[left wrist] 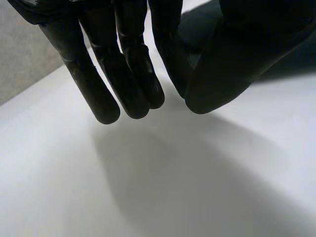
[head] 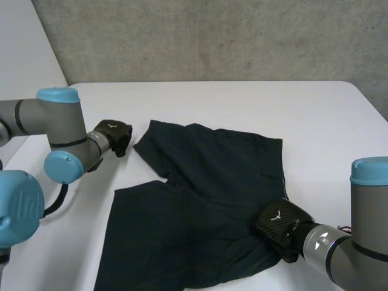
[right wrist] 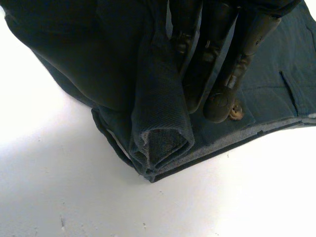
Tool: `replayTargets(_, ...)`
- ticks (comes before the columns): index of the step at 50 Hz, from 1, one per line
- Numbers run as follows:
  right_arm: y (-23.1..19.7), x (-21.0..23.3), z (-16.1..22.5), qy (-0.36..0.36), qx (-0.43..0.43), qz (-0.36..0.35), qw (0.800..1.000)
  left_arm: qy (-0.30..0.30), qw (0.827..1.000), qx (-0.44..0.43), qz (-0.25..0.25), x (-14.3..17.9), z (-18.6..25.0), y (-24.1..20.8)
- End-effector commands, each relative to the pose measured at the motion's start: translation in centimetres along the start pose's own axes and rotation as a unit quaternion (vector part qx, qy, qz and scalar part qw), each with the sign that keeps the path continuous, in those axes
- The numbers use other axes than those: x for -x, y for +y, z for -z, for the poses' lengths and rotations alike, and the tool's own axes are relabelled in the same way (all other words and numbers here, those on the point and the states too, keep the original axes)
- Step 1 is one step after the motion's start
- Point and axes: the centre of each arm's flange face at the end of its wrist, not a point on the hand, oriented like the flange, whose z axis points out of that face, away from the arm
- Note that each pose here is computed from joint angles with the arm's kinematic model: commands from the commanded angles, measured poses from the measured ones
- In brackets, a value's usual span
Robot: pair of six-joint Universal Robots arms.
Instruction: Fold the shorts.
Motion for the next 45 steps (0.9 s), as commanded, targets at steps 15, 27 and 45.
replayTargets(15, 0.0, 0.1, 0.0, -0.001, 0.0, 0.0, 1.0, 0.02, 0.999, -0.037, 0.023, -1.4, 1.7, -2.6)
replayTargets(27, 0.1, 0.1, 0.0, -0.001, 0.001, 0.0, 1.0, 0.028, 0.999, -0.035, 0.017, -2.5, -0.2, -1.2)
replayTargets(45, 0.1, 0.1, 0.0, -0.002, 0.002, -0.001, 1.0, 0.016, 0.999, -0.048, 0.008, -1.9, 0.1, -2.5)
